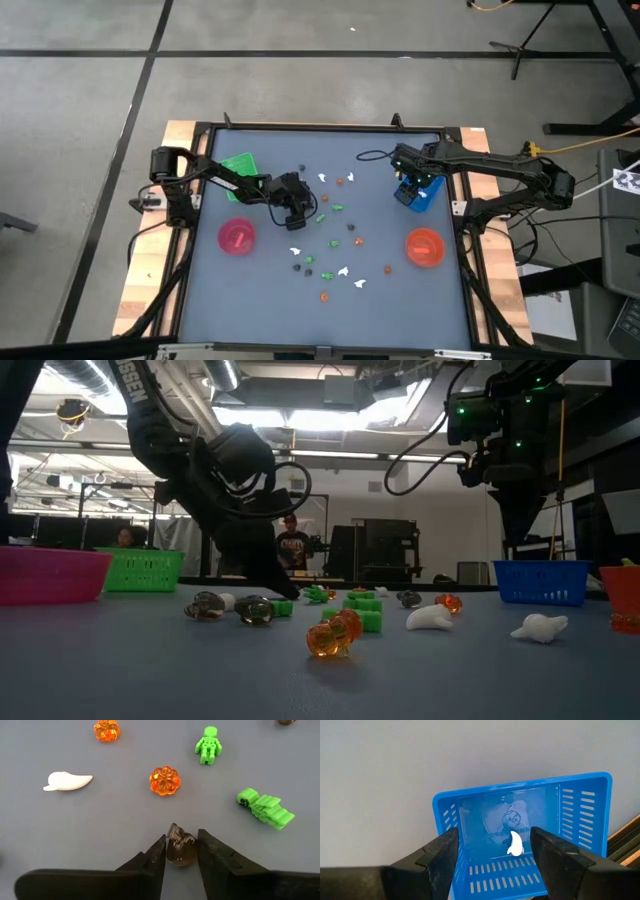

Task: Sort Halloween decoration
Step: Put the small black skull toy into the green basket

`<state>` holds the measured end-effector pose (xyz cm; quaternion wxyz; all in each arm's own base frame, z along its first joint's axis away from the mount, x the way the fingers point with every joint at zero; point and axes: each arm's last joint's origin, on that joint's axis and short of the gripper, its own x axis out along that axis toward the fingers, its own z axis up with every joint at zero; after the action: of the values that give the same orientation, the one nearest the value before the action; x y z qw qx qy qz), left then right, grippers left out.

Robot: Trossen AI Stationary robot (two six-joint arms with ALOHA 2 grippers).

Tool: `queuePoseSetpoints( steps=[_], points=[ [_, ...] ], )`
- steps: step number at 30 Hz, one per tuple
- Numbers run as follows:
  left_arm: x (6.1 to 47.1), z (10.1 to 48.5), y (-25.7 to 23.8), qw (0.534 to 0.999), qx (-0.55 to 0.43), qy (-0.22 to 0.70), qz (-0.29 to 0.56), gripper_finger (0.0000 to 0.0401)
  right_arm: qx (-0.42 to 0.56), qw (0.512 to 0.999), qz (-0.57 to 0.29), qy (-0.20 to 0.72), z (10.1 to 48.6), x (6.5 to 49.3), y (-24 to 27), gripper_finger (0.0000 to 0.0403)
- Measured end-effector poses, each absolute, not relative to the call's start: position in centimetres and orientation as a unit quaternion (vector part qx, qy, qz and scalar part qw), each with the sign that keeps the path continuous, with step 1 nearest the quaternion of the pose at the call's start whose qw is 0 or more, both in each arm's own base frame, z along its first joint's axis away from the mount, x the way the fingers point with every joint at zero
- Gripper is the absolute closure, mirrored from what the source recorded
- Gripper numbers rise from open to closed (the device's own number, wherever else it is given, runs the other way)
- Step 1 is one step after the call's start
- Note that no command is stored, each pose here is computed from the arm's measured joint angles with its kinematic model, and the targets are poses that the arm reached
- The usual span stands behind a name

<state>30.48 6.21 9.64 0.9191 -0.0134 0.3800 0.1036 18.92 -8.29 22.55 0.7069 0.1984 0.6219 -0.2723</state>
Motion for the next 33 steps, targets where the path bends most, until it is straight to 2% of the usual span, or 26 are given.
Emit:
queuePoseSetpoints(
  steps=[24, 33],
  points=[
    [30.5, 9.8, 6.2, 0.921, -0.014, 0.375, 0.106, 0.0333, 0.198, 0.707, -0.272, 0.622, 22.6, 18.9, -8.3, 0.0157],
    [30.4, 11.9, 6.3, 0.932, -0.011, 0.346, 0.113, 0.0333, 0.198, 0.707, -0.272, 0.622, 22.6, 18.9, -8.3, 0.0157]
  ],
)
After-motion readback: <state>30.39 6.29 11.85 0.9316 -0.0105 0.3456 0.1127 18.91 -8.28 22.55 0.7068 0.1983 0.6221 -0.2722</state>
